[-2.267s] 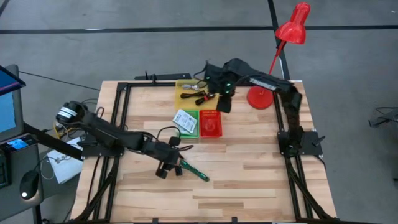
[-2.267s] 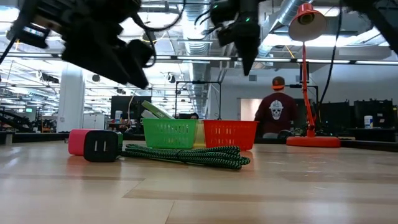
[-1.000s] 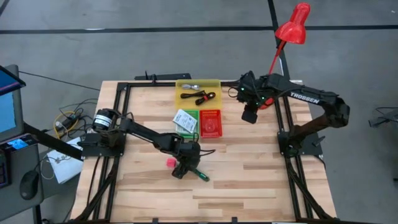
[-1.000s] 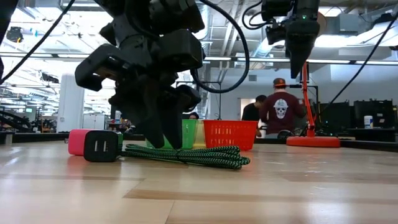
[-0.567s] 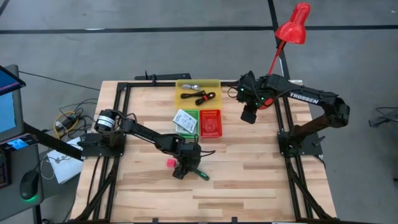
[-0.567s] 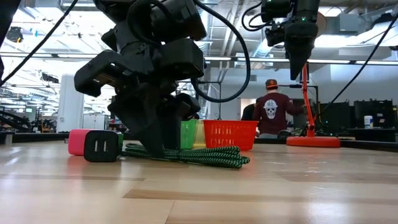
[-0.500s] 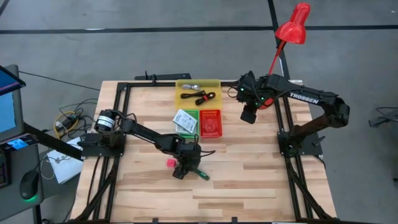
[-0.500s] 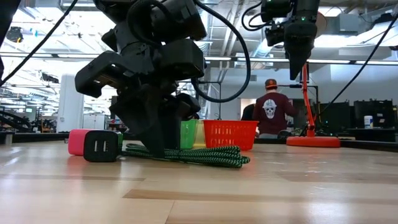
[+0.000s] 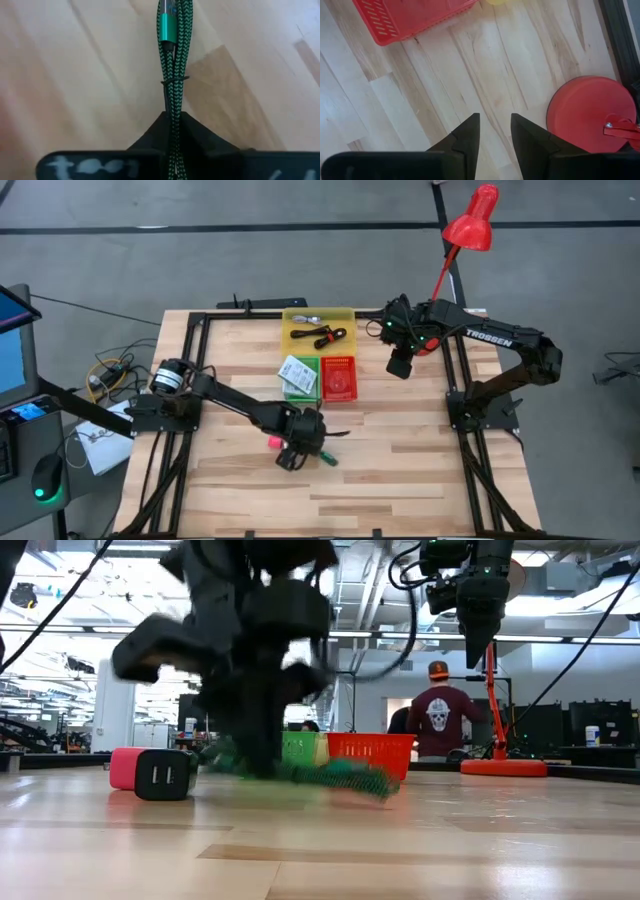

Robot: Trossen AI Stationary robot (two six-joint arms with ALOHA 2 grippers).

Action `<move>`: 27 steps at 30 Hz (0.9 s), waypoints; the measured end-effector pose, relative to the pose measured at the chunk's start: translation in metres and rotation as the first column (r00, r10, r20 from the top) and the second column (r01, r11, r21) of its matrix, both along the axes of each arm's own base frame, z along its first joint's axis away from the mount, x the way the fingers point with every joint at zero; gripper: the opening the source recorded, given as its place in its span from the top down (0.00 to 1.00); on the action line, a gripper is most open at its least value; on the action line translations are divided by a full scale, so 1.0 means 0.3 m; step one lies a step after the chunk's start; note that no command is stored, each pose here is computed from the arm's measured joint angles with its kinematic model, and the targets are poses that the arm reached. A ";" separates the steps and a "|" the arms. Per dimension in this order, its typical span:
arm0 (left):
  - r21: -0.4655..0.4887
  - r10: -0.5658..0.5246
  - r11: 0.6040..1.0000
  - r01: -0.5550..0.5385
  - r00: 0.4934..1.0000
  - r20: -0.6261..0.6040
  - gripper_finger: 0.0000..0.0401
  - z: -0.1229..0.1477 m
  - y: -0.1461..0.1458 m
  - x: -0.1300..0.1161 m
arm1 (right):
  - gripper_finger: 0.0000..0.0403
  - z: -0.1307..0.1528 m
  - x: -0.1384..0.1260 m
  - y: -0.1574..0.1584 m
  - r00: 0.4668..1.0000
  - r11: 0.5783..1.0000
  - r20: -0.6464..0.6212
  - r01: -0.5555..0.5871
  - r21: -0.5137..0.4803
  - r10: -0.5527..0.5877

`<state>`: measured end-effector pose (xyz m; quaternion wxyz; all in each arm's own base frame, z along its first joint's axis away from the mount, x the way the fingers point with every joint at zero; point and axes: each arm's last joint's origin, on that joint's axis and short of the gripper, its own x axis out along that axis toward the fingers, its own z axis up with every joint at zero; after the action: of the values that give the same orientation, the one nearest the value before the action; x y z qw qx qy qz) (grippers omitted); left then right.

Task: Pick and place items into bin
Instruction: Put the green charger cable into the yellow bin

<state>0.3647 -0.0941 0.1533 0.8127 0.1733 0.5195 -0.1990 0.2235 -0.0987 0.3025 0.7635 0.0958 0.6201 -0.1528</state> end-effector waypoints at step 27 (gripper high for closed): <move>0.402 0.230 0.843 -0.357 0.915 0.331 0.99 0.613 0.563 -0.197 | 0.74 0.001 0.003 -0.002 1.000 1.000 0.007 0.001 -0.007 -0.001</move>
<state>0.3054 0.0748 0.3371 0.8334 0.3014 0.4561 0.0815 0.2243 -0.0992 0.3027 0.7659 0.0940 0.6169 -0.1548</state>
